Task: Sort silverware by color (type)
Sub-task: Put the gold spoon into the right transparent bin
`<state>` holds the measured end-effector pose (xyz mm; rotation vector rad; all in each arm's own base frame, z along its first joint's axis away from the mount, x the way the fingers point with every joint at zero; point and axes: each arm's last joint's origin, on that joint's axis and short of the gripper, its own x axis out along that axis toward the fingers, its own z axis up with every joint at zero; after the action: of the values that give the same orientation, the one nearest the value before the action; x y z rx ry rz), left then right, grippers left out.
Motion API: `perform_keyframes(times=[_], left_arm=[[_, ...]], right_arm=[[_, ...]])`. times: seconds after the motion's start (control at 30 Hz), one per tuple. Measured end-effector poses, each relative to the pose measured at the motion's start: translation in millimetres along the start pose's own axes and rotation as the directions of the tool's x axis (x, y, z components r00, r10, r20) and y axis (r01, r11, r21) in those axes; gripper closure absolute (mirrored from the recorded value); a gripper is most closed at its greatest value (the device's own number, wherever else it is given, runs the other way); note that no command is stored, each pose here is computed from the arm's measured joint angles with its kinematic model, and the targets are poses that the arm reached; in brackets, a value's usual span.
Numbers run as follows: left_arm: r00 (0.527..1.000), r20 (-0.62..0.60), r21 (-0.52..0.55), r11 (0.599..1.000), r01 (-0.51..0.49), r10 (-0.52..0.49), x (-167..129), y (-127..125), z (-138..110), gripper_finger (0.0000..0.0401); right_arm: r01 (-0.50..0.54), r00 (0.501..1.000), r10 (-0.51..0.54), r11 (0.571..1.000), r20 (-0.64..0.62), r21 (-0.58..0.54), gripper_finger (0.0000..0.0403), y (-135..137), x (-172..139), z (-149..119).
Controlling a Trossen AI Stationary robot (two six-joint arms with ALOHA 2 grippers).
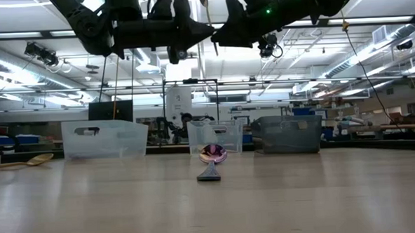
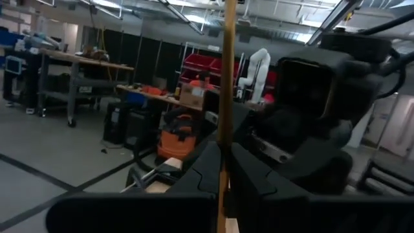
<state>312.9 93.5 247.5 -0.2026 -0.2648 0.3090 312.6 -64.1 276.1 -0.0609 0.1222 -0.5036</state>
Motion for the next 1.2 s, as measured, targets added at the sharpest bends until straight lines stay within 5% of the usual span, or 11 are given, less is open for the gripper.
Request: perform_keyframes(times=[0.67, 0.93, 1.2], left_arm=[[0.998, 0.038, 0.053, 0.997, 0.052, -0.054, -1, -16, 1, 0.0376], [0.998, 0.031, 0.047, 0.998, 0.053, -0.054, -1, -17, 1, 0.0366], [0.998, -0.054, 0.049, 0.998, 0.047, -0.045, -2, -16, -4, 0.0281]], right_arm=[[-0.112, 0.992, 0.113, 0.994, 0.055, -0.011, 0.0376, 1, 0, 5], [-0.109, 0.993, 0.109, 0.994, 0.048, 0.007, 0.0378, 1, 0, 4], [-0.110, 0.994, 0.110, 0.994, 0.015, -0.001, 0.0372, 1, 1, 0]])
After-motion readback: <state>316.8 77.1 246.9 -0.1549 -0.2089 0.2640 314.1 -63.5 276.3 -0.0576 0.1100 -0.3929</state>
